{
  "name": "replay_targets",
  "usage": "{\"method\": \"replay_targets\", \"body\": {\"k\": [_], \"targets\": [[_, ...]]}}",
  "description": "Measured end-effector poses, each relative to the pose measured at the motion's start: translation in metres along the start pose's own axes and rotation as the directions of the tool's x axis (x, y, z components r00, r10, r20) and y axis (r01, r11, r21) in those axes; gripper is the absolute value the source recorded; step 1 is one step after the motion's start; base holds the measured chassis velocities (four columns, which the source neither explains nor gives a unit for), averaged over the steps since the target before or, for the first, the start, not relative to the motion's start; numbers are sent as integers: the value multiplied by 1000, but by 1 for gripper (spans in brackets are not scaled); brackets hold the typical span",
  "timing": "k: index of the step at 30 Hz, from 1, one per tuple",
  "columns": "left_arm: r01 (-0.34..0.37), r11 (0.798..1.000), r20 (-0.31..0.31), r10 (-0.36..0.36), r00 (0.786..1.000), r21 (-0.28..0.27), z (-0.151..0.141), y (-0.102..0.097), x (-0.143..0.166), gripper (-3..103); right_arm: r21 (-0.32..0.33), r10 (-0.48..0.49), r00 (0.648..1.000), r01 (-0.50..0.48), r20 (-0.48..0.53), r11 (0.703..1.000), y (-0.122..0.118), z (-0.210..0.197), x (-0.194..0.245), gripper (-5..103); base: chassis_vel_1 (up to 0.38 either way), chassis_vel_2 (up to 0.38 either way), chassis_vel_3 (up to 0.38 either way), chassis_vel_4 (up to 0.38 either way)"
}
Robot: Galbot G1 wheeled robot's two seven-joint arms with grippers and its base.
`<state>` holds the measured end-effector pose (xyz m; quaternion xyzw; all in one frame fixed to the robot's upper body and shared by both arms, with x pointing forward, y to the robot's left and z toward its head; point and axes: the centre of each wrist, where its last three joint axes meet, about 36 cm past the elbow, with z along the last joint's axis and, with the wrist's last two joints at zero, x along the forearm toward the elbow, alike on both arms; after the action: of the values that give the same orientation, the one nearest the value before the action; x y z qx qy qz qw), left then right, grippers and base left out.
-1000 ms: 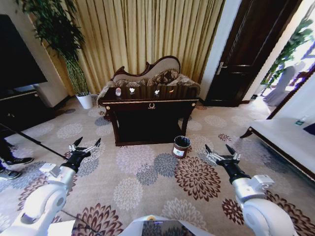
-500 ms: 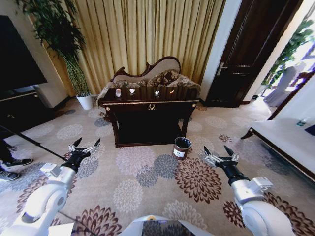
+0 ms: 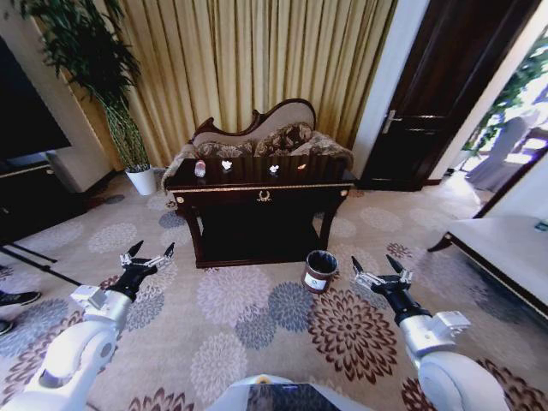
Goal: Move to the front of the table and place the trash on the table into the trash bin.
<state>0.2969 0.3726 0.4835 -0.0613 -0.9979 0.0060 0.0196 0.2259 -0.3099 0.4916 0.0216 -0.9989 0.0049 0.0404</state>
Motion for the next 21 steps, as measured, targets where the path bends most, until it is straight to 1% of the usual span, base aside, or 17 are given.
{"method": "replay_targets", "body": {"k": [7, 21], "targets": [[1, 1000, -1, -1, 1000, 0, 1, 0, 1, 100, 1, -10, 1000, 10, -4, 1000, 3, 2, 0, 100, -191, 180, 189, -181], [1, 1000, -3, -1, 1000, 1, 2, -1, 3, 100, 0, -14, 1000, 14, -4, 1000, 4, 3, -1, 100, -209, 206, 233, -190]]}}
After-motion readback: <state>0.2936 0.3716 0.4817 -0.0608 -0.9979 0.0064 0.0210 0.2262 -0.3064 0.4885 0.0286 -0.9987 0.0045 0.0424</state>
